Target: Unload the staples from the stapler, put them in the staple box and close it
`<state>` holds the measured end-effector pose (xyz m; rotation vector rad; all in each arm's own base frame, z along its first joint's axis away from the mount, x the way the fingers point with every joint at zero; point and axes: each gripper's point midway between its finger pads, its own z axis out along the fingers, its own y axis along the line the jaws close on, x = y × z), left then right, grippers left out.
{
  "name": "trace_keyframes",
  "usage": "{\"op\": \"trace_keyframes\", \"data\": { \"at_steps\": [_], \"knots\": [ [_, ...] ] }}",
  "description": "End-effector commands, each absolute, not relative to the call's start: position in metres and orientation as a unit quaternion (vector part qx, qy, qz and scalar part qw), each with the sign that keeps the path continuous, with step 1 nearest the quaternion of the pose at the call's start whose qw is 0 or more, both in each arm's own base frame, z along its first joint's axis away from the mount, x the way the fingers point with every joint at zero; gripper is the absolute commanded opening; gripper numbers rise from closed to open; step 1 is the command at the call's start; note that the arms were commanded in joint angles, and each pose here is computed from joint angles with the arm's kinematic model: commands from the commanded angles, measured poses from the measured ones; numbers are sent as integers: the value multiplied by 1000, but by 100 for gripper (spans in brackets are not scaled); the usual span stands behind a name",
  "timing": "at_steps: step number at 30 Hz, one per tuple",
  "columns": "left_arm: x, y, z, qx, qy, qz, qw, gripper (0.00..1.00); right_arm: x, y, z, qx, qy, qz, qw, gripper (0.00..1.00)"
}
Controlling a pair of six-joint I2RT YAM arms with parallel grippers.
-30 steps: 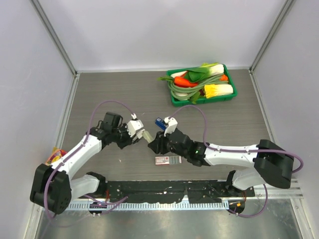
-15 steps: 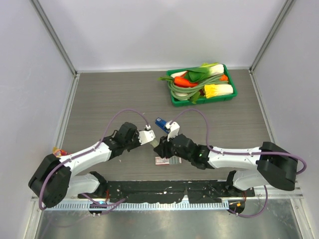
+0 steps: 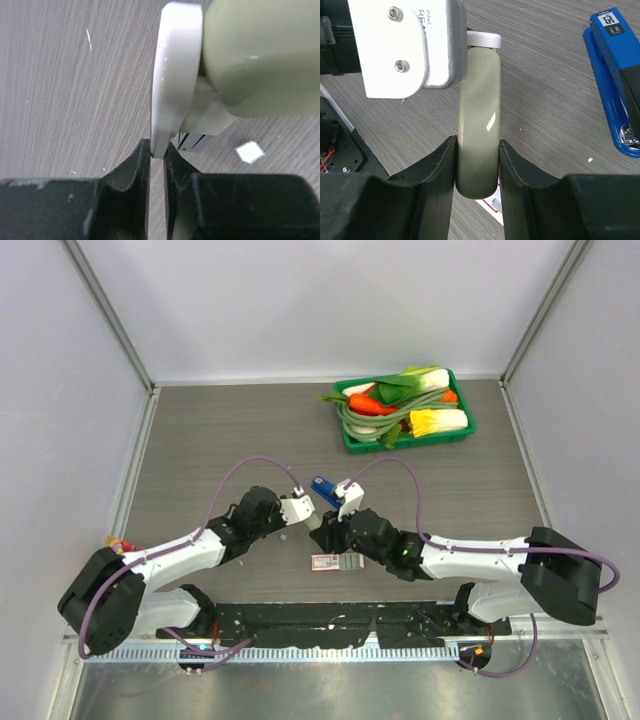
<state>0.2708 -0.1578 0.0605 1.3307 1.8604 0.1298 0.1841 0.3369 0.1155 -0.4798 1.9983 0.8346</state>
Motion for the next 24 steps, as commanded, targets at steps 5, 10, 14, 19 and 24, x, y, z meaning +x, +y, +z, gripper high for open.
{"op": "trace_keyframes", "data": {
  "at_steps": [5,10,14,19,24],
  "knots": [
    [295,-99,63,453,765,202,411,4,164,337,102,-235,805,338,427,1],
    [286,-123,83,430,792,114,418,17,174,352,115,-222,794,349,446,1],
    [271,-139,105,430,809,48,397,38,199,373,156,-211,767,344,499,1],
    [270,-151,133,405,819,-14,406,42,228,390,198,-185,738,328,560,1],
    [263,-163,160,399,824,-95,390,48,254,404,210,-166,733,293,591,1]
  ]
}}
